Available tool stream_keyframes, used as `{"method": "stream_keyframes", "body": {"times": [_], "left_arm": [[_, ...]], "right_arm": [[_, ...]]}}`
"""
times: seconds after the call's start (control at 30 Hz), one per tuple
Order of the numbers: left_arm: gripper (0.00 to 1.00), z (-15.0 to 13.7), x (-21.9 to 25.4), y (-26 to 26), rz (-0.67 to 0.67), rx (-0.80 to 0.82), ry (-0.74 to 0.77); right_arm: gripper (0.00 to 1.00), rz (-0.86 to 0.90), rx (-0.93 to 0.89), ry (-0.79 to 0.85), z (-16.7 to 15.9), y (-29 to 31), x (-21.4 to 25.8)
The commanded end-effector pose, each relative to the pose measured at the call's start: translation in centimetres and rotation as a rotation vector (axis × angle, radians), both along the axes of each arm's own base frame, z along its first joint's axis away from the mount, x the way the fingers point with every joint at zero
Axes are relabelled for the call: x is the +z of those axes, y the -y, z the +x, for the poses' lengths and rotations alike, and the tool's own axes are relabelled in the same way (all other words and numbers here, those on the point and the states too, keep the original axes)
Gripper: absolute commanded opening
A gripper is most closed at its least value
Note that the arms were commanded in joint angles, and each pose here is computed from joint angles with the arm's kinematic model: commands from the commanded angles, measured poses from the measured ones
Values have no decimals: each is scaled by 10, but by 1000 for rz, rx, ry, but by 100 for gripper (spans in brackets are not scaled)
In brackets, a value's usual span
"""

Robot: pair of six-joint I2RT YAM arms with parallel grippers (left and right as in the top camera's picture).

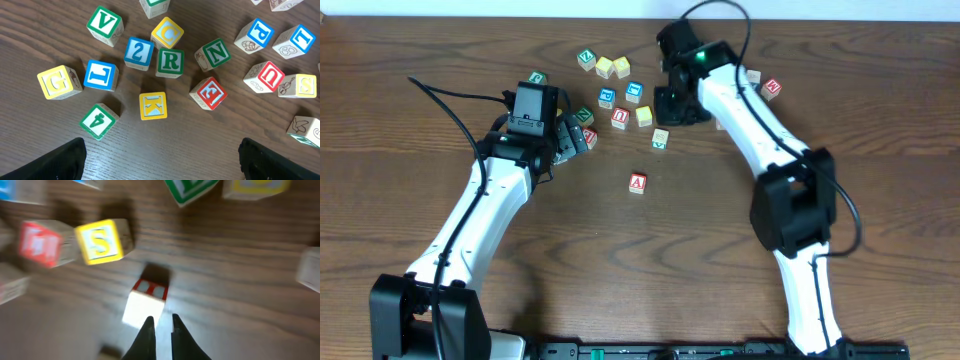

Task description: Spell out AI2

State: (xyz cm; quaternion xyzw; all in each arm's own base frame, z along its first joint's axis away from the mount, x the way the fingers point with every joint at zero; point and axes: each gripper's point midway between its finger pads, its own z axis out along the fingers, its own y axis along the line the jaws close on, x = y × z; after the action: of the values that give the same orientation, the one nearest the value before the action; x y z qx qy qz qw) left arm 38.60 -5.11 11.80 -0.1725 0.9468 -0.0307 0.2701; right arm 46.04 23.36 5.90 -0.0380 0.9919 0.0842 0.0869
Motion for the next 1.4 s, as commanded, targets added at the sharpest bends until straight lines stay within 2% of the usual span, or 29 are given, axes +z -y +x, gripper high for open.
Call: {"method": "stream_keyframes", "body": {"times": [0.0,0.27,0.67,0.87,1.1,1.37], "left_arm": [[96,3,5,-3,11,5,13],[96,3,5,-3,11,5,13],[96,3,5,-3,11,5,13],[96,3,5,-3,11,5,13],[96,3,5,-3,11,5,13],[96,3,5,-3,11,5,13]], "right_arm": [[6,6,18,-27,-2,-9,-22],[1,8,73,-15,2,-13,-32],[4,37,132,41,0,-18,7],[6,30,156,-6,-15,-24,0],[1,19,175,0,-18,-29,0],[1,7,180,-9,-22,-29,-16]]}}
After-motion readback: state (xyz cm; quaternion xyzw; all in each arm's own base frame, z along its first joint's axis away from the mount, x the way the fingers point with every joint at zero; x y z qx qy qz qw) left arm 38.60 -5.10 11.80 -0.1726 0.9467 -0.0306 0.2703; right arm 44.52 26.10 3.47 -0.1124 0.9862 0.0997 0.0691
